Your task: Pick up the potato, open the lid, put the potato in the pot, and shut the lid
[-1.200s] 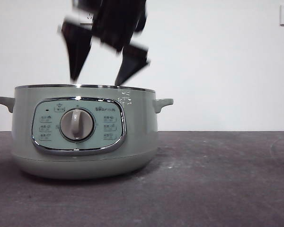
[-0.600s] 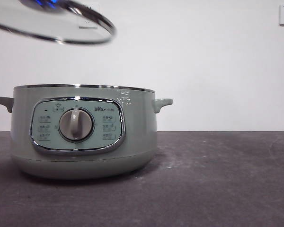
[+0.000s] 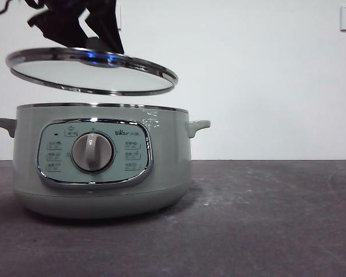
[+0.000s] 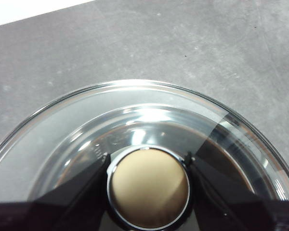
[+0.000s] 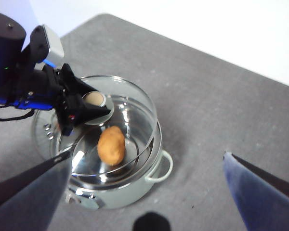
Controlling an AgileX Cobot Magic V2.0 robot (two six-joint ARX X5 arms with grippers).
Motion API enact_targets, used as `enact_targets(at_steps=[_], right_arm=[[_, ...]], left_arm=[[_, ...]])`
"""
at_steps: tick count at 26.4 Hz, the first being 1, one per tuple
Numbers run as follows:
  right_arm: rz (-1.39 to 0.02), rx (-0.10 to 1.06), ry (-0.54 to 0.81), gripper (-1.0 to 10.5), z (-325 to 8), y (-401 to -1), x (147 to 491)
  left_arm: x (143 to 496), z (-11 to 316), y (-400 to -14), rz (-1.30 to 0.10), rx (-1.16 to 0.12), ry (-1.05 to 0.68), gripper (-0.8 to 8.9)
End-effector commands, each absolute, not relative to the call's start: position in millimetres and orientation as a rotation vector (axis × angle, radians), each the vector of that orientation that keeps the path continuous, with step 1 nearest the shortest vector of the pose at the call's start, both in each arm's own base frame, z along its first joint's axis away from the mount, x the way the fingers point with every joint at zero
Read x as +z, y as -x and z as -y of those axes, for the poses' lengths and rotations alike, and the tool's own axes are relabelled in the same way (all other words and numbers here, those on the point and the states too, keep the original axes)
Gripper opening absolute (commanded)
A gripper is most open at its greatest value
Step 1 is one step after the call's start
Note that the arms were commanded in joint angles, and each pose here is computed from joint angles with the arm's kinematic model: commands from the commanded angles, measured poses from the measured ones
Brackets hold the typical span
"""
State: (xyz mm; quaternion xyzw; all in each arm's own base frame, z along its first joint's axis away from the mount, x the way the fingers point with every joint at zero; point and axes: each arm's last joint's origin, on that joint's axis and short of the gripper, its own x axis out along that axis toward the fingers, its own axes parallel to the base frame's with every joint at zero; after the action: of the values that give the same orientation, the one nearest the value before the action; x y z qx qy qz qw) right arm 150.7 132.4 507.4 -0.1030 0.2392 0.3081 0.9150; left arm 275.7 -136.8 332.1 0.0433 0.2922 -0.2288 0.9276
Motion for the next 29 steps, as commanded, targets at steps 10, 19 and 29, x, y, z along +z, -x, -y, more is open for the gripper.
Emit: enact_targets(at_steps=[10,19,29], right_arm=[[-0.511,0.629,0.212,5.9,-133,-151,506],[-0.511,0.629,0.212,5.9,-133,-151,506],[-0.511,0.629,0.211,5.9,-133,-151,506]], left_arm=[[311,154,-293,-0.652,-0.495,-0.083,-0.08],[293,155,-291,-0.787,-0.490,-0.118,-0.08],[290,154,-288,-0.838,-0.490,-0.127,0.56]])
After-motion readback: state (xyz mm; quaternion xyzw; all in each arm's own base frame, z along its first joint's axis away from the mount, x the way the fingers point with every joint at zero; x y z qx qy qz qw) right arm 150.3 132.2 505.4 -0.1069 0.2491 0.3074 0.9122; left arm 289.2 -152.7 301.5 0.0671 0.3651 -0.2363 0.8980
